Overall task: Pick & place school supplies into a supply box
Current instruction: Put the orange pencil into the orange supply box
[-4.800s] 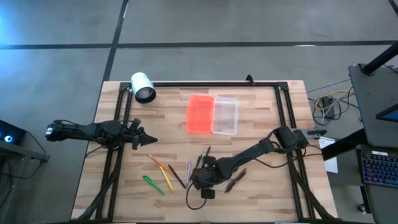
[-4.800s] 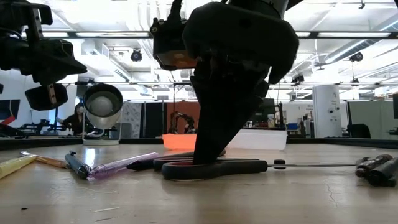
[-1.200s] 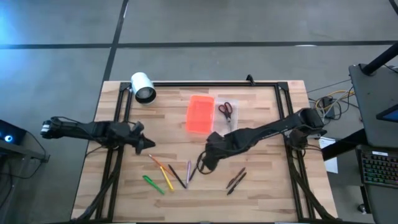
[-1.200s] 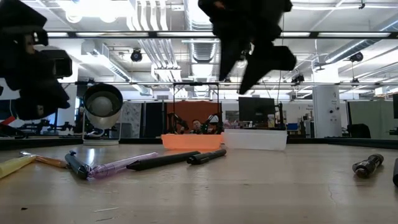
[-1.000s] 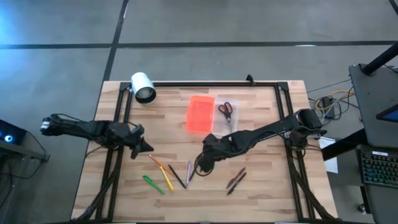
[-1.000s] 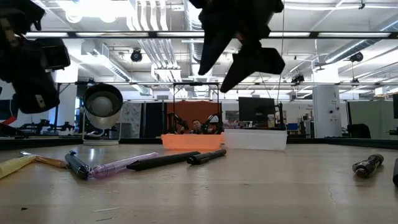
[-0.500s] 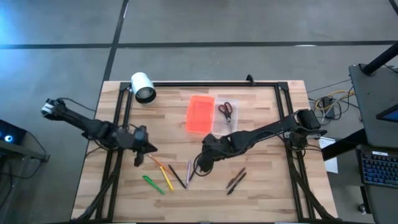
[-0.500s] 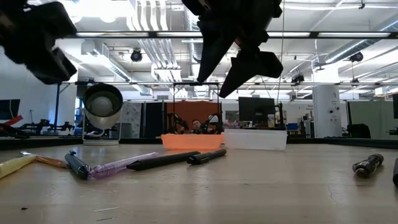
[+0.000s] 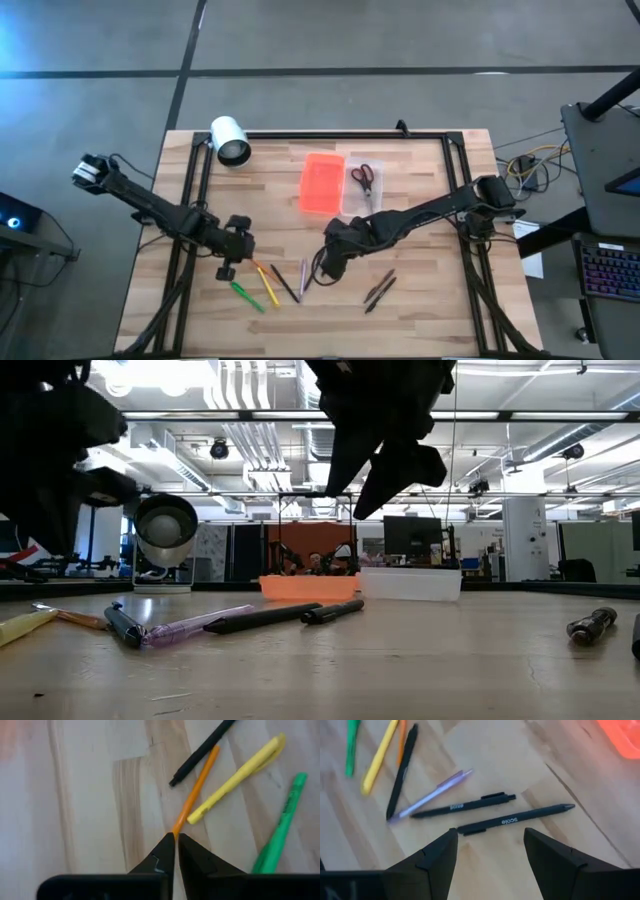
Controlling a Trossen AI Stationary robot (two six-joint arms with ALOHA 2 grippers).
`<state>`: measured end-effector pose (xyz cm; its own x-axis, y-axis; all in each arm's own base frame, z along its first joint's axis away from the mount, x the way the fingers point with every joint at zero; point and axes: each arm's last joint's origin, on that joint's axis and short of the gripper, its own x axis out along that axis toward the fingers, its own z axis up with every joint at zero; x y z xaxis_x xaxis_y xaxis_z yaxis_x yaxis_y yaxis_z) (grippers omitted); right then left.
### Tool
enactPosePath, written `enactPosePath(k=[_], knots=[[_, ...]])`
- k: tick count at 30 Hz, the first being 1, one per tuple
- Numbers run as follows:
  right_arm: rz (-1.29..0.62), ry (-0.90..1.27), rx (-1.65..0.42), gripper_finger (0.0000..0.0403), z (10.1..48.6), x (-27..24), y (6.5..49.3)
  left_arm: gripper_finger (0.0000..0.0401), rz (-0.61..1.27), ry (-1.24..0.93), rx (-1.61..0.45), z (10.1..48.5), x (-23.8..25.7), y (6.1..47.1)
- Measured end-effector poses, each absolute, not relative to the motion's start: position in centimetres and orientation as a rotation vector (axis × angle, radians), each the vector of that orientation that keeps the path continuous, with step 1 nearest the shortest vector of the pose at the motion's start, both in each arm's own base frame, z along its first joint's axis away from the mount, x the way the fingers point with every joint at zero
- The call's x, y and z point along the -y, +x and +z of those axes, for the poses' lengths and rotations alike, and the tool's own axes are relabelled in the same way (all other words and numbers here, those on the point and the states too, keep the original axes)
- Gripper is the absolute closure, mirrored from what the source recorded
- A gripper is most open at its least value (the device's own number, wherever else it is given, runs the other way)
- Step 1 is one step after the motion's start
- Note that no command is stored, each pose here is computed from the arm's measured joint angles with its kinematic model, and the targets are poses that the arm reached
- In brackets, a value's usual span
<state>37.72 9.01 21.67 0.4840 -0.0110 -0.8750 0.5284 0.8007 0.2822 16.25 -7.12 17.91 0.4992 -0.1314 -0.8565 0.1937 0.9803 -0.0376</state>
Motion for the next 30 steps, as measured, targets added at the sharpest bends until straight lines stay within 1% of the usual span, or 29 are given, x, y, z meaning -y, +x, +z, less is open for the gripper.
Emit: enactPosePath(k=[5,7,9,12,19,24,27,30], knots=[[-0.237,0.467,-1.069,0.0183,21.5,-9.1,37.6,0.0326,-0.224,0.153,-1.054,18.1,7.8,17.8],[-0.221,0.438,-1.076,0.0183,21.4,-9.1,37.5,0.0303,-0.243,0.210,-1.098,17.5,8.0,18.2],[-0.204,0.405,-1.083,0.0183,21.2,-9.1,37.5,0.0286,-0.259,0.258,-1.145,17.1,8.1,18.5],[-0.188,0.365,-1.097,0.0183,20.9,-9.0,37.3,0.0274,-0.269,0.288,-1.187,16.5,8.4,19.0],[-0.167,0.296,-1.119,0.0183,20.1,-8.1,37.1,0.0273,-0.276,0.300,-1.287,14.8,8.6,19.5],[-0.191,0.302,-1.126,0.0183,19.6,-6.9,37.1,0.0278,-0.268,0.298,-1.338,13.6,8.6,19.9],[-0.208,0.311,-1.126,0.0184,19.6,-6.3,37.2,0.0297,-0.254,0.277,-1.366,13.1,8.5,20.1],[-0.229,0.308,-1.116,0.0184,19.6,-6.0,37.2,0.0330,-0.231,0.243,-1.391,12.7,8.2,20.5]])
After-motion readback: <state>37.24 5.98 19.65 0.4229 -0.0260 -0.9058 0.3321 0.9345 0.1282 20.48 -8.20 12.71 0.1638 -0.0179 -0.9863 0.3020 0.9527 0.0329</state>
